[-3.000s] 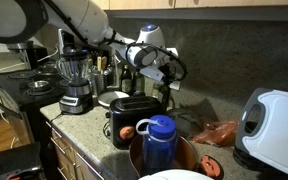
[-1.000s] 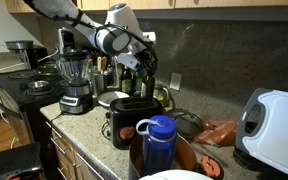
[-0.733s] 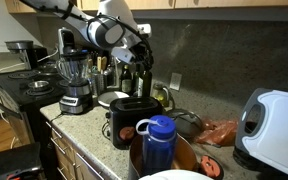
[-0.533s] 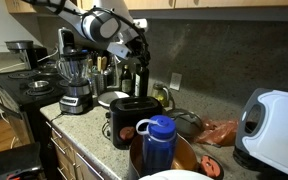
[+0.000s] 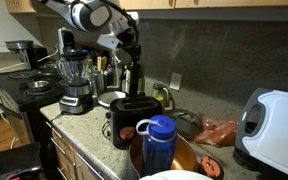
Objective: Move the glass bottle forward
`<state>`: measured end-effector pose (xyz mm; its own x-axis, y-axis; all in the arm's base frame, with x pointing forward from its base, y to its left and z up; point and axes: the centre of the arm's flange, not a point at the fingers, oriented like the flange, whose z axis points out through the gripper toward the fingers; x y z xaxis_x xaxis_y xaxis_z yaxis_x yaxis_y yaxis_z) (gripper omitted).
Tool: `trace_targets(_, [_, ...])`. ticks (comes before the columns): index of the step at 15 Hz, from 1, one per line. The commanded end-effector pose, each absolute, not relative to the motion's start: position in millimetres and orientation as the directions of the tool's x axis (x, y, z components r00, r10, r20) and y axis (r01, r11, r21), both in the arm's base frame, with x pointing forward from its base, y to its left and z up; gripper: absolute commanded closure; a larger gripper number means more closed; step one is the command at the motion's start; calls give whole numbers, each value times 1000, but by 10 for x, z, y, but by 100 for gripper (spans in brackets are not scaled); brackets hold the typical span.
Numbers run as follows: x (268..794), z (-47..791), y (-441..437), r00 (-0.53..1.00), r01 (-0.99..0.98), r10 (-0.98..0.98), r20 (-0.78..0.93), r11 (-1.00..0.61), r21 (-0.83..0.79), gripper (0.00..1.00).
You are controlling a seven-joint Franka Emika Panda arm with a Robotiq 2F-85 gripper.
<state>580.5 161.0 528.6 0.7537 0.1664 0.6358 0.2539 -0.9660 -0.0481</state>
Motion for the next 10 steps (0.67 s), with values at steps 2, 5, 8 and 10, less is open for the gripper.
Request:
trace_targets(2, [5454,5555,1674,794,264,177,581,-962,-67,85])
trace_targets(5, [5313,5528,1660,822,271,182,539,-959,-89,85])
trace_targets(8, [5190,5457,1656,840,274,180,512,-955,-113,85])
trace_targets(10, [5122,5394,1669,850,277,181,495,-952,-127,85])
